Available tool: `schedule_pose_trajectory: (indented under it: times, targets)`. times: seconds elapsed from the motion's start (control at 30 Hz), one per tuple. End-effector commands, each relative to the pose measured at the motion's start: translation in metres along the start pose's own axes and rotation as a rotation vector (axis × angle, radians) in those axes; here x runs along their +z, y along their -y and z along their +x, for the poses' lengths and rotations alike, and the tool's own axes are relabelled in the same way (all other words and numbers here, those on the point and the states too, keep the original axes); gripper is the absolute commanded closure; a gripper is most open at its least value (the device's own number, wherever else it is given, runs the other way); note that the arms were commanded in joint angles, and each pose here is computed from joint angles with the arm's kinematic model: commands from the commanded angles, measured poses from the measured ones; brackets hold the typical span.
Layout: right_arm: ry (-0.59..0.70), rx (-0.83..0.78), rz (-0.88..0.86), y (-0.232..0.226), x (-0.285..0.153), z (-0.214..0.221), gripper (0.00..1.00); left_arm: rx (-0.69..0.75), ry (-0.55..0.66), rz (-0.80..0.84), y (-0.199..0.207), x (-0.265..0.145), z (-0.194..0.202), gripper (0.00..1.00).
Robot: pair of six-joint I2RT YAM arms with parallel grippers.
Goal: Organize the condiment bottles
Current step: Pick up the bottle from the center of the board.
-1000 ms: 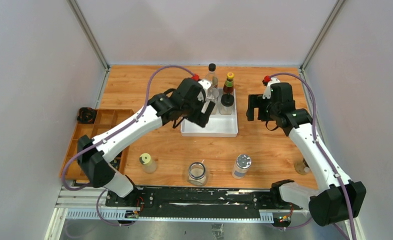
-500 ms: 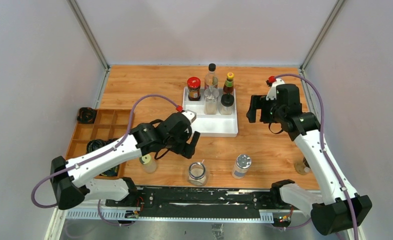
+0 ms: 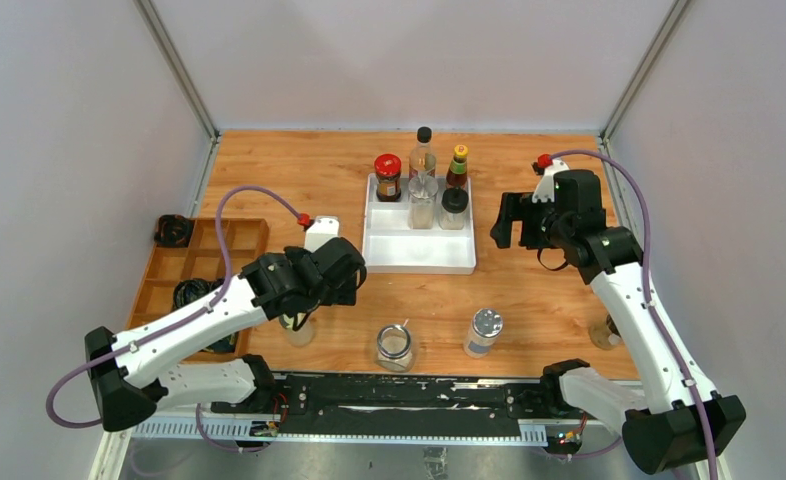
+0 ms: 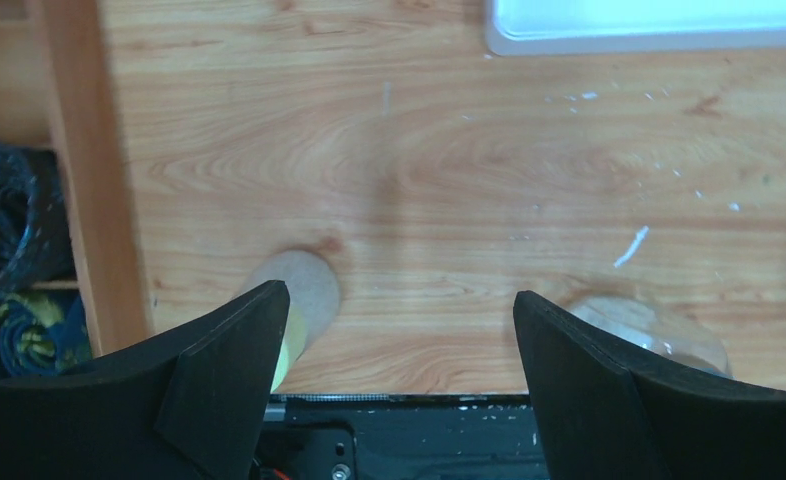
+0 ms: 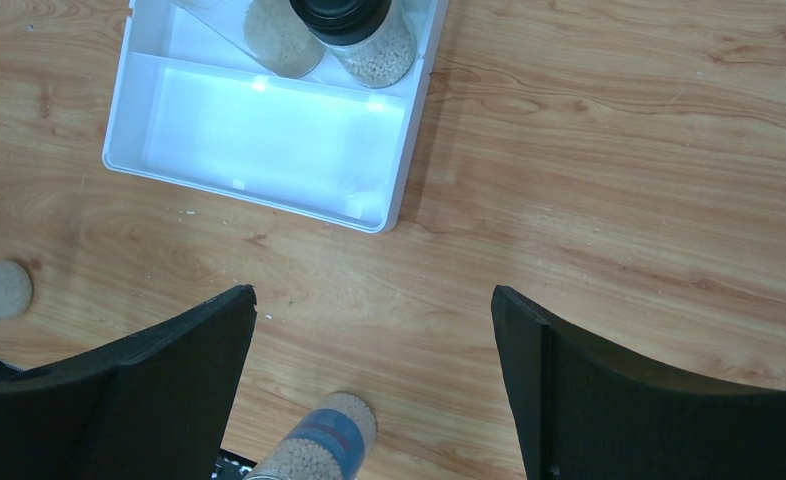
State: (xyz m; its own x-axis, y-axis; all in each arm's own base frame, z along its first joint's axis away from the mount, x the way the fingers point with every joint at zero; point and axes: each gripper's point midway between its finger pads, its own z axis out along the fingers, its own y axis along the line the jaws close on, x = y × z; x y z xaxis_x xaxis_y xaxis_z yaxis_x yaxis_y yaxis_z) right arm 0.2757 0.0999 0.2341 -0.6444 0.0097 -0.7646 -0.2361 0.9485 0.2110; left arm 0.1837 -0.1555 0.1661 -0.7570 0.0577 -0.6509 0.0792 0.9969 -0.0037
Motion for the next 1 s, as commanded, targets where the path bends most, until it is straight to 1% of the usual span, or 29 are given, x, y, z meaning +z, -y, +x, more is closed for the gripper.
schedule_pose_trajectory:
  times: [0.0,0.03,0.07,0.1,0.23,0.37,0.47,0.53,0.67,0.73,0.83,0.97]
  targets:
    - [-0.017,0.022,-0.017,-0.002,-0.002,0.008,0.06,-0.172,0.052,-0.175,-0.036,-0.007,-0.004,0.11]
    - [-0.017,0.021,-0.018,-0.002,-0.002,0.008,0.06,-0.187,0.037,-0.187,-0.04,-0.006,0.001,0.1]
    - [-0.019,0.02,-0.017,-0.001,-0.002,0.009,0.06,-0.197,0.026,-0.198,-0.042,-0.005,0.005,0.06]
    - [-0.021,0.021,-0.018,-0.001,-0.001,0.01,0.06,-0.212,0.012,-0.22,-0.047,-0.005,0.01,0.04]
    - [-0.026,0.02,-0.026,-0.002,0.0,0.013,0.06,-0.253,-0.037,-0.275,-0.059,-0.004,0.03,0.0]
    - [-0.032,0.025,-0.036,-0.003,0.002,0.016,0.07,-0.31,-0.117,-0.329,-0.067,-0.002,0.054,0.0]
    - [-0.034,0.025,-0.038,-0.003,0.004,0.018,0.07,-0.32,-0.167,-0.362,-0.071,0.001,0.07,0.0]
    - [-0.036,0.027,-0.04,-0.003,0.004,0.019,0.07,-0.341,-0.176,-0.375,-0.074,0.001,0.076,0.0]
    - [-0.038,0.025,-0.041,-0.003,0.006,0.02,0.07,-0.356,-0.157,-0.37,-0.078,0.0,0.077,0.0]
    - [-0.04,0.025,-0.042,-0.003,0.006,0.021,0.07,-0.367,-0.148,-0.368,-0.08,0.0,0.077,0.02]
    - [-0.042,0.028,-0.044,-0.003,0.008,0.022,0.07,-0.376,-0.141,-0.37,-0.082,0.001,0.077,0.12]
    - [-0.046,0.031,-0.049,-0.004,0.009,0.024,0.07,-0.373,-0.127,-0.383,-0.085,0.002,0.074,0.16]
